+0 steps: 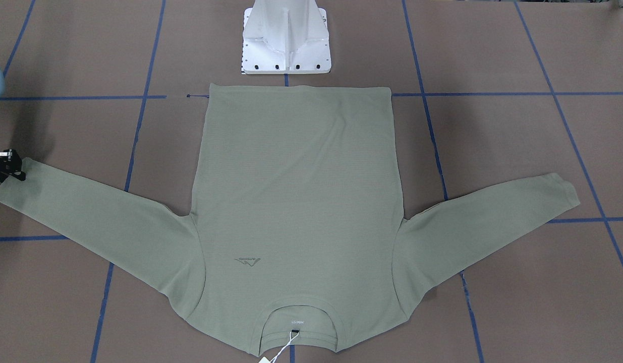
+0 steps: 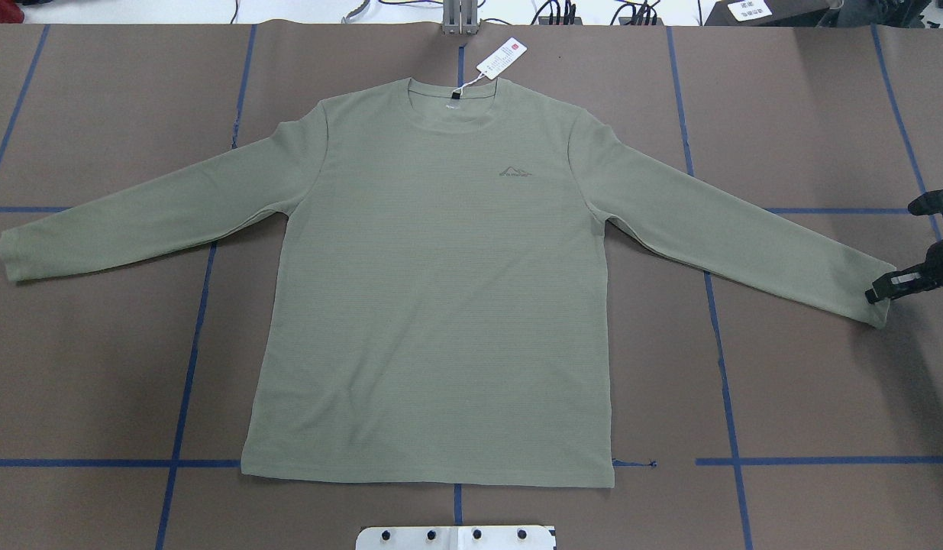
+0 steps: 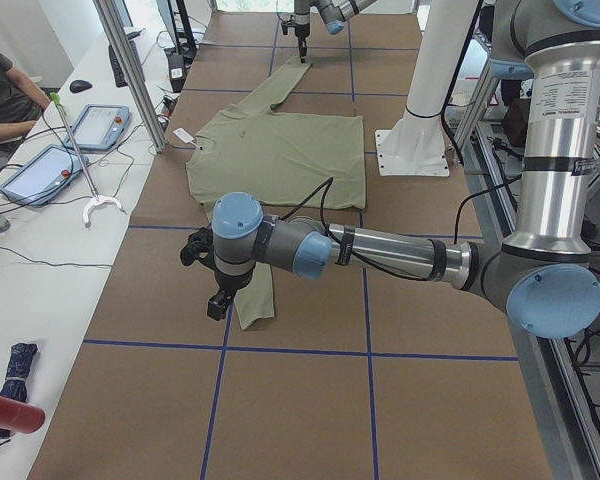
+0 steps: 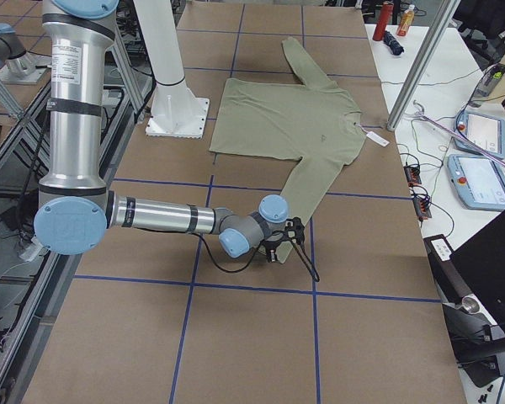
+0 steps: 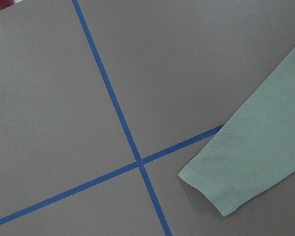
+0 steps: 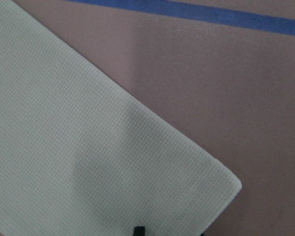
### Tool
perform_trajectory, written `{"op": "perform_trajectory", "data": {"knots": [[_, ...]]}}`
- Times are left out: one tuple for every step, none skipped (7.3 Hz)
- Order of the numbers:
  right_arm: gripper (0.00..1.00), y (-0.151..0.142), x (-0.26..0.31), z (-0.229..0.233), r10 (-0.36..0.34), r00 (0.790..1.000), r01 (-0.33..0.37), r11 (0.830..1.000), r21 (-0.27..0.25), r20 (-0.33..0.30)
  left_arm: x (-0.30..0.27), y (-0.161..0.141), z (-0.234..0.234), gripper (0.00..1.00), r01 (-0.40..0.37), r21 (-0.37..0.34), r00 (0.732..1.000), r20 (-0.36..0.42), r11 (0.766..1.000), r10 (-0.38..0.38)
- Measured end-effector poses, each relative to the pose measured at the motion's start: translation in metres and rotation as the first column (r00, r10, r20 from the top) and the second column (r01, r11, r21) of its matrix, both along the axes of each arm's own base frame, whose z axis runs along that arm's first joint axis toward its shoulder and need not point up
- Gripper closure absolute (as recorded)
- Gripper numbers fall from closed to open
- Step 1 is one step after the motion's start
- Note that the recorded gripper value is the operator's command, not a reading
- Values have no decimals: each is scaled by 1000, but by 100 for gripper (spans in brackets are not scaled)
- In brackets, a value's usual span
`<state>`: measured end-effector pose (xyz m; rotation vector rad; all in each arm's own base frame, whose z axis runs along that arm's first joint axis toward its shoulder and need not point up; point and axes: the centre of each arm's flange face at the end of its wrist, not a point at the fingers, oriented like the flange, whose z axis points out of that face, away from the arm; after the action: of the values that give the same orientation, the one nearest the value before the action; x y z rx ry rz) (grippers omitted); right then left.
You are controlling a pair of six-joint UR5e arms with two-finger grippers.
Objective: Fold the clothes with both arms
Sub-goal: 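Lower the right gripper to the sleeve cuff nearest it and grasp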
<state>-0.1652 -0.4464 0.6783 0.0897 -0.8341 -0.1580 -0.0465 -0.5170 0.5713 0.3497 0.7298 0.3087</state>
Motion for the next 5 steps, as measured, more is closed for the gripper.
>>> {"op": "perform_trajectory", "data": {"knots": [[100, -1, 0, -7, 0, 1000, 0, 1000, 10, 8, 0, 0, -1, 0, 0, 2, 1000, 0, 1000, 0], [100, -1, 0, -12, -1, 1000, 1, 1000, 18, 16, 0, 0, -2, 0, 0, 4, 1000, 0, 1000, 0], [100, -2, 1, -18, -3, 1000, 3, 1000, 23, 29, 0, 1, -3, 0, 1, 4, 1000, -1, 1000, -1], [100, -3, 3, -27, -6, 998, 4, 1000, 27, 55, 0, 0, -3, 0, 2, 4, 1000, -1, 1000, -2], [100, -5, 6, -40, -11, 996, 8, 999, 34, 89, 0, 0, -4, 0, 2, 5, 1000, -1, 1000, -2]]}}
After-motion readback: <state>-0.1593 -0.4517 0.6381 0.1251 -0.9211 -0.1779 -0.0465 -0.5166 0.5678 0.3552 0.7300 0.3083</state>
